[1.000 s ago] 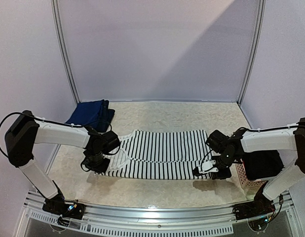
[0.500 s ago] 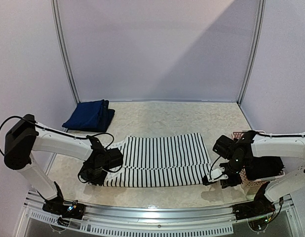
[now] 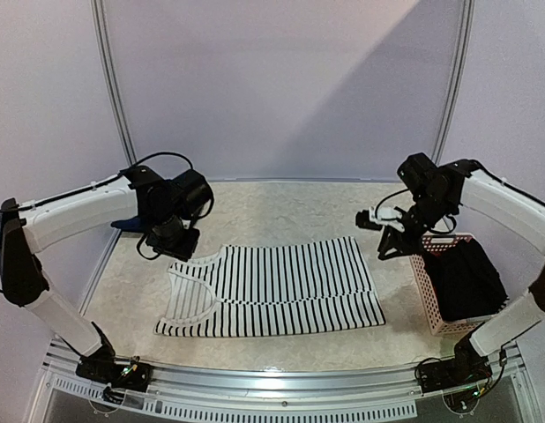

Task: Fold and stack the mixed laundry pile
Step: Move the 1/3-folded tank top to the center of the board, then pick up the 1/3-folded tank top from the center of the board.

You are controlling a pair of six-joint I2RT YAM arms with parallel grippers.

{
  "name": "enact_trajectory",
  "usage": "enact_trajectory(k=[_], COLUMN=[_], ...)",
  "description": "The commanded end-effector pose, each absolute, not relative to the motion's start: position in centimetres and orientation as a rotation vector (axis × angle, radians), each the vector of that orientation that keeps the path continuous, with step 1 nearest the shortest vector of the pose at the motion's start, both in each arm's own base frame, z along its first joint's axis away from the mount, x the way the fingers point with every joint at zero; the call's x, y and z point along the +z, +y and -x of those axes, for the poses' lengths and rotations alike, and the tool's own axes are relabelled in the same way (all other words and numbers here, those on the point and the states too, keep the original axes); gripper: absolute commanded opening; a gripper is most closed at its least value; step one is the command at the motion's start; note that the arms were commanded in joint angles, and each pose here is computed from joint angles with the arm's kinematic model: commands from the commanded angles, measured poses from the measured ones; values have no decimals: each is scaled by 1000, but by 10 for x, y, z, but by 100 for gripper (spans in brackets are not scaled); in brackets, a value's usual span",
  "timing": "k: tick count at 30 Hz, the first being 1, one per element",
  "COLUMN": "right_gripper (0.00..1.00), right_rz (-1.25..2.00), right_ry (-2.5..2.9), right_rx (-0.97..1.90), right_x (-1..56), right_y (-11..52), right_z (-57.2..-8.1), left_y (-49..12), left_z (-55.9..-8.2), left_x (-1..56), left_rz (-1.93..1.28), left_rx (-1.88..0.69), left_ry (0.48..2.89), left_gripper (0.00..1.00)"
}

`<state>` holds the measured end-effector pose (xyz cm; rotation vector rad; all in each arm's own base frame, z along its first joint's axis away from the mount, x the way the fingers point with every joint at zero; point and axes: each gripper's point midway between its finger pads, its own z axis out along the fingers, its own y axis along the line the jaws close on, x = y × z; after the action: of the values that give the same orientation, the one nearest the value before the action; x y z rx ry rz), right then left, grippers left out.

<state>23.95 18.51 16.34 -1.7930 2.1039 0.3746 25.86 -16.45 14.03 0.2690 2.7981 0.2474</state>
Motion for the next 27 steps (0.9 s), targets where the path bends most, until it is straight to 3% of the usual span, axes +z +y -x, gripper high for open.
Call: enact_trajectory(k=[1,8,14,27], right_gripper=[25,39,41,45], right_rz=[1615,1482,1456,1486], right_ry=[2214,2359,2434,2508], right_rx=[528,526,488,513], right_x=[161,118,76,22], right_y=[185,187,190,199], right_z=[-296,-375,-414,-450], left_y=[-153,-139,-127,-200], left_z=[-296,-322,-336,-389], left_x=[152,141,123,94], left_rz=[-397,-370,-366,-733], left_rx=[267,231,148,-178], left_ry=[2733,2721,2780,2704], left_gripper=[43,55,52,48])
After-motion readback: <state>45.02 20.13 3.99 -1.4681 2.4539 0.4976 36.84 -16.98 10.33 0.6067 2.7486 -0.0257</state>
